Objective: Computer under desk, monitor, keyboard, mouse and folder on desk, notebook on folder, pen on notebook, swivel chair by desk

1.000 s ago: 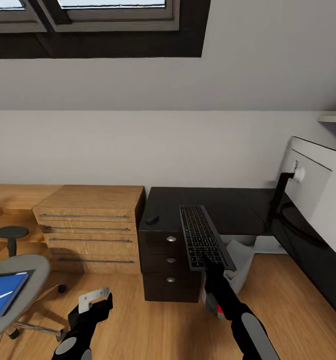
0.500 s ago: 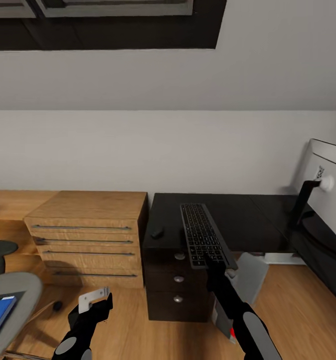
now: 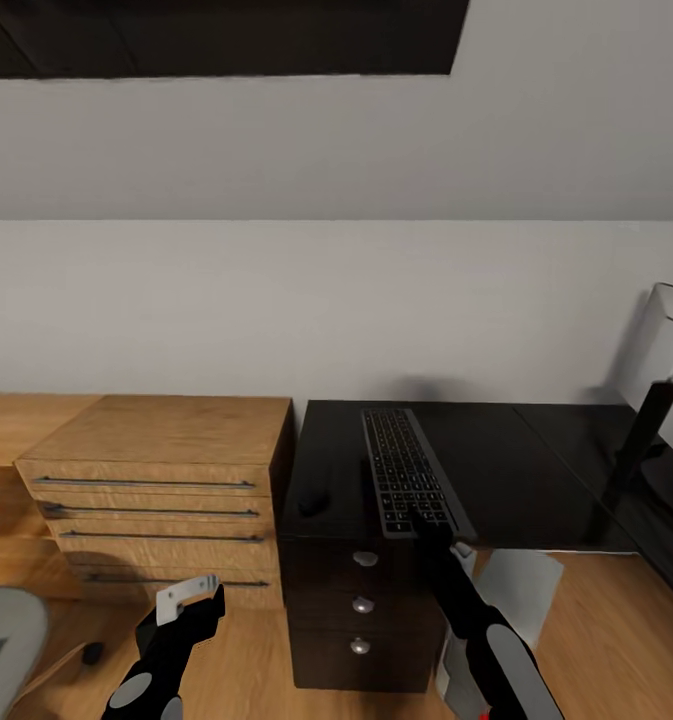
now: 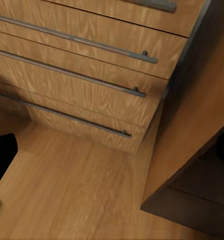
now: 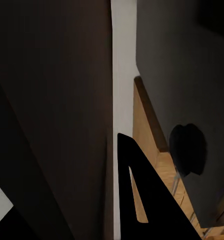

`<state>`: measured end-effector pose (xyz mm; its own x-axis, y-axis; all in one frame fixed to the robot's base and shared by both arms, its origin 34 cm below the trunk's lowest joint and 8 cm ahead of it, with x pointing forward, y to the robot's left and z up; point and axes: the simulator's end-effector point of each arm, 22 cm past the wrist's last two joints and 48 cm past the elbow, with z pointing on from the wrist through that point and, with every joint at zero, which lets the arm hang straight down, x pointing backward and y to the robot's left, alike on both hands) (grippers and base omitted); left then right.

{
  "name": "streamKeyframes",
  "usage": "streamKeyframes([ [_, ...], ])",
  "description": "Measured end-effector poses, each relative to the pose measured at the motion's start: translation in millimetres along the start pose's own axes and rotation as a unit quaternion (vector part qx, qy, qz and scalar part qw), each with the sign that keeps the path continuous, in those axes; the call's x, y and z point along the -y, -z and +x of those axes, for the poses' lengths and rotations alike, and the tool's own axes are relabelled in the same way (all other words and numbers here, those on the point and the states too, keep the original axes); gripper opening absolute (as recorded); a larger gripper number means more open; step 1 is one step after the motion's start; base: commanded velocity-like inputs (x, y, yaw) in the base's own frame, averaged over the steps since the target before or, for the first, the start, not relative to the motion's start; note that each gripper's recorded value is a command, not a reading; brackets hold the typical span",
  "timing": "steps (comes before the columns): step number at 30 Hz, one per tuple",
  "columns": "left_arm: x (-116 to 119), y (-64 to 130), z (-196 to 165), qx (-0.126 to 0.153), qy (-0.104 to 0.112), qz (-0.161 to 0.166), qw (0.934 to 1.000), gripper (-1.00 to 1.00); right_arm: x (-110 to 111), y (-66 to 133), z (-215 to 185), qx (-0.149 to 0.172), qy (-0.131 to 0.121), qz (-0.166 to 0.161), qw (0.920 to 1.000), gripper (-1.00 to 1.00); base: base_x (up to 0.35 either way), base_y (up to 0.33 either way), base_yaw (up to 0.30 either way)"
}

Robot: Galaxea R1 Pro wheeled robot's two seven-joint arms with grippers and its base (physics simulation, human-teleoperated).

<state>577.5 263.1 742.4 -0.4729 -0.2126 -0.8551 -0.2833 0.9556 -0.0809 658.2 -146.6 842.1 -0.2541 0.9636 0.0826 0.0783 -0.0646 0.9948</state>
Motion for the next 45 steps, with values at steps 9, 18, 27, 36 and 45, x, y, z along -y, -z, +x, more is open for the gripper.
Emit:
streamKeyframes([
  [9,3,4.4,-16,0.016,0.008,0.003,0.9998,1.00,26,0.8,2,-0.001,-0.005,0.026,0.9996,-1.00,0.049,0.000,0.000],
  [18,3,0.2,-11,0.024,0.013,0.005,0.9996,1.00,43,1.3,2,-0.002,-0.005,0.029,0.9996,-1.00,0.002,0.000,0.000],
  [27,2,-7.6,8,0.021,0.013,0.004,0.9997,1.00,59,2.0,1,-0.002,-0.004,0.028,0.9996,-1.00,0.000,0.000,0.000],
  [36,0,-14.6,23,0.021,0.013,0.004,0.9997,1.00,70,2.3,1,-0.004,-0.006,0.019,0.9998,-1.00,0.000,0.000,0.000],
  [45,-1,-17.3,32,0.014,0.009,0.003,0.9999,1.00,70,2.4,1,-0.004,-0.005,0.019,0.9998,-1.00,0.000,0.000,0.000],
])
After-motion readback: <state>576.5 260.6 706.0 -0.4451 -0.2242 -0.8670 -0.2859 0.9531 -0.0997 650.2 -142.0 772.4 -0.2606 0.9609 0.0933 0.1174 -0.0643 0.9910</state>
